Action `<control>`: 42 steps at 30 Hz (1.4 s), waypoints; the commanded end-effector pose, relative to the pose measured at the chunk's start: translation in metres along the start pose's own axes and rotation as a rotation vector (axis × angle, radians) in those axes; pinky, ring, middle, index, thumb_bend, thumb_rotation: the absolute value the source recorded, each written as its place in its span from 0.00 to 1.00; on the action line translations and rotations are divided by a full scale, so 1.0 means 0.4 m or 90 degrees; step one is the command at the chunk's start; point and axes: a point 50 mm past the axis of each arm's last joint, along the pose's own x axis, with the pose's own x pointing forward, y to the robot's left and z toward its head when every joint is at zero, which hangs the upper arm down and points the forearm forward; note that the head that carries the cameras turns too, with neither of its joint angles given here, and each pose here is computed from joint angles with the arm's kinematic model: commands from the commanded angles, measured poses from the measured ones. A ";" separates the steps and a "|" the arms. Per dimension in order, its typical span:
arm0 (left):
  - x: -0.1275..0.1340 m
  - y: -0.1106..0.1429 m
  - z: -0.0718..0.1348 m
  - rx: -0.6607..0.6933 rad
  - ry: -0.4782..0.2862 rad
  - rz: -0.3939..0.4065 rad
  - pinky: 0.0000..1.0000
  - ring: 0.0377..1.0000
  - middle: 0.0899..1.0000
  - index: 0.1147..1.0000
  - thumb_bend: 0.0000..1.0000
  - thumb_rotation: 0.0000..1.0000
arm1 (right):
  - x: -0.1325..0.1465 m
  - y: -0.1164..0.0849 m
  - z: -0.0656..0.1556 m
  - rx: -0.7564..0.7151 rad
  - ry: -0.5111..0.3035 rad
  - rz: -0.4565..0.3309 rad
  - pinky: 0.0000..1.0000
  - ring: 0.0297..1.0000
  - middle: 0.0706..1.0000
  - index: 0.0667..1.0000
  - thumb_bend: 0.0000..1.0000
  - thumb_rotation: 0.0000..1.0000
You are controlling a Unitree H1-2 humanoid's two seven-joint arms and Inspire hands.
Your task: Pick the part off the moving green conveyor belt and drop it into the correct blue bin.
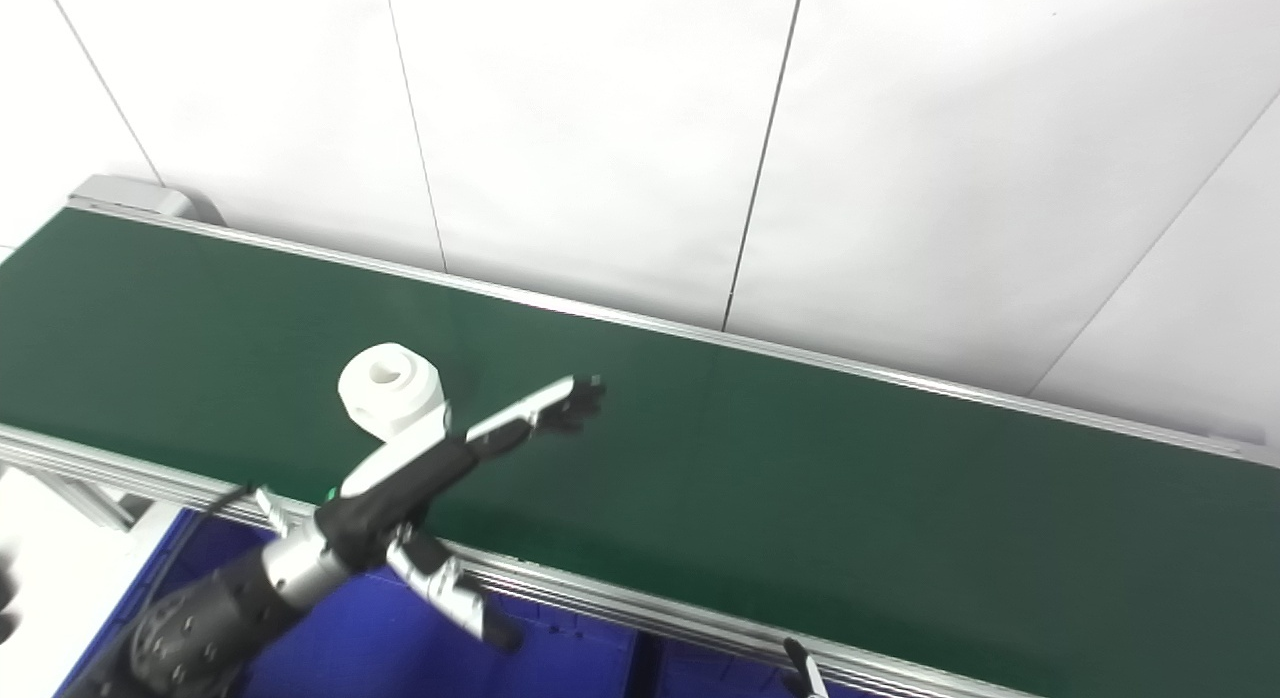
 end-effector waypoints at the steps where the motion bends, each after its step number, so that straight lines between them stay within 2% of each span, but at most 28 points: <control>1: 0.030 0.042 -0.007 0.053 -0.009 0.001 0.87 0.94 1.00 0.95 0.94 0.41 | 0.000 -0.010 0.028 0.005 -0.047 -0.014 0.82 0.95 1.00 1.00 0.88 0.30; 4: 0.064 0.080 -0.030 0.095 0.000 -0.007 0.85 0.93 0.99 0.94 0.93 0.38 | 0.002 -0.013 0.031 0.004 -0.051 -0.015 0.81 0.94 0.98 1.00 0.89 0.32; 7: 0.089 0.117 -0.055 0.130 0.032 -0.013 0.84 0.93 0.99 0.94 0.93 0.35 | 0.005 -0.015 0.038 0.009 -0.059 -0.011 0.82 0.94 0.98 1.00 0.88 0.31; 12: 0.119 0.163 -0.102 0.159 0.075 -0.027 0.81 0.92 0.98 0.92 0.94 0.23 | 0.009 -0.021 0.041 0.011 -0.086 -0.009 0.82 0.93 0.97 1.00 0.88 0.30; 19: 0.149 0.205 -0.153 0.197 0.153 -0.056 0.84 0.94 0.98 0.92 0.96 0.19 | 0.007 -0.029 0.038 0.021 -0.103 -0.007 0.79 0.92 0.97 1.00 0.89 0.30; 24: 0.159 0.234 -0.185 0.266 0.199 -0.098 0.97 0.97 0.99 0.93 1.00 0.21 | 0.005 -0.033 0.041 0.020 -0.104 -0.008 0.78 0.92 0.96 1.00 0.89 0.31; 30: 0.158 0.248 -0.231 0.327 0.252 -0.151 1.00 0.97 0.98 0.90 1.00 0.18 | 0.007 -0.038 0.037 0.023 -0.111 -0.009 0.78 0.92 0.96 1.00 0.89 0.28; 36: 0.147 0.236 -0.267 0.390 0.315 -0.222 1.00 1.00 1.00 0.91 1.00 0.21 | 0.009 -0.041 0.035 0.017 -0.114 -0.010 0.78 0.91 0.95 1.00 0.89 0.29; 42: 0.129 0.217 -0.289 0.401 0.370 -0.286 1.00 1.00 1.00 0.91 1.00 0.23 | 0.009 -0.044 0.036 0.030 -0.112 -0.013 0.79 0.92 0.95 1.00 0.89 0.28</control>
